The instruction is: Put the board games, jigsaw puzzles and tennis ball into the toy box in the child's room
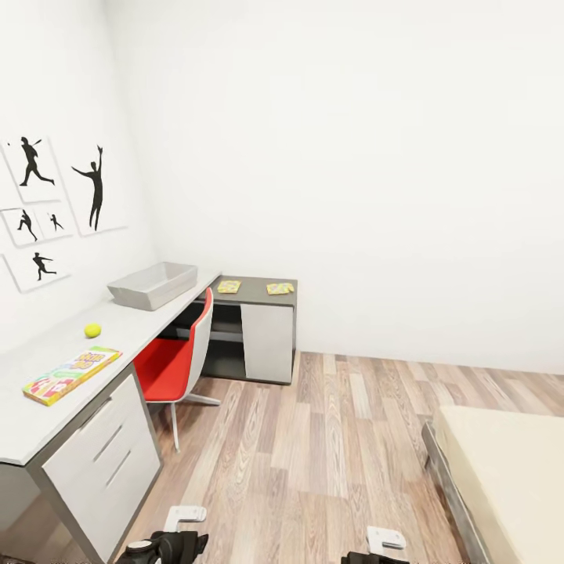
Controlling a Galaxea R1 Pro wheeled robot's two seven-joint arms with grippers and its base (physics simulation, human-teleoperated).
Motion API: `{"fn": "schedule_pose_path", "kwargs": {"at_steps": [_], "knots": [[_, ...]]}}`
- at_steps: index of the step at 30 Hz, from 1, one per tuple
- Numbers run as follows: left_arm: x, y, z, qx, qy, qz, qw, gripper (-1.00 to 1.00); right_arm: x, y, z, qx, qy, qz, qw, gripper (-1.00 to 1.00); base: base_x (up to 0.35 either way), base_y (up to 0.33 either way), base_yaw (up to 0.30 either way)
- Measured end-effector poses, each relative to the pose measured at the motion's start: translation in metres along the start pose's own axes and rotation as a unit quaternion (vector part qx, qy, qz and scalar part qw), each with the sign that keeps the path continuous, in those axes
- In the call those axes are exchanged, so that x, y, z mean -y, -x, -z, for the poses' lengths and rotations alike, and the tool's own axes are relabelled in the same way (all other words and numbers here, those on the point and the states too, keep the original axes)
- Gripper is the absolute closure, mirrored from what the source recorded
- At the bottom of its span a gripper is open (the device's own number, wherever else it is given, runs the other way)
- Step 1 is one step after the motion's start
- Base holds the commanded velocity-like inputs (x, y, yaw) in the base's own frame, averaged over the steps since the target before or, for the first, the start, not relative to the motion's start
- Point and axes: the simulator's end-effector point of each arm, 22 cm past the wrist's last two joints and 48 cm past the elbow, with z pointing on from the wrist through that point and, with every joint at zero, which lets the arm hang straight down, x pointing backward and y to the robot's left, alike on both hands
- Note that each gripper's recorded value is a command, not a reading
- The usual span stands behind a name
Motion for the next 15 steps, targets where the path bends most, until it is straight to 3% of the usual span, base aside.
{"fn": "schedule_pose_path", "kwargs": {"at_steps": [15], "knots": [[0.003, -0.004, 0.012, -0.012, -0.001, 0.000, 0.9999, -1.00, -0.001, -0.009, 0.012, -0.015, -0.002, 0.006, 0.9999, -1.00, 0.000, 0.000, 0.000]]}}
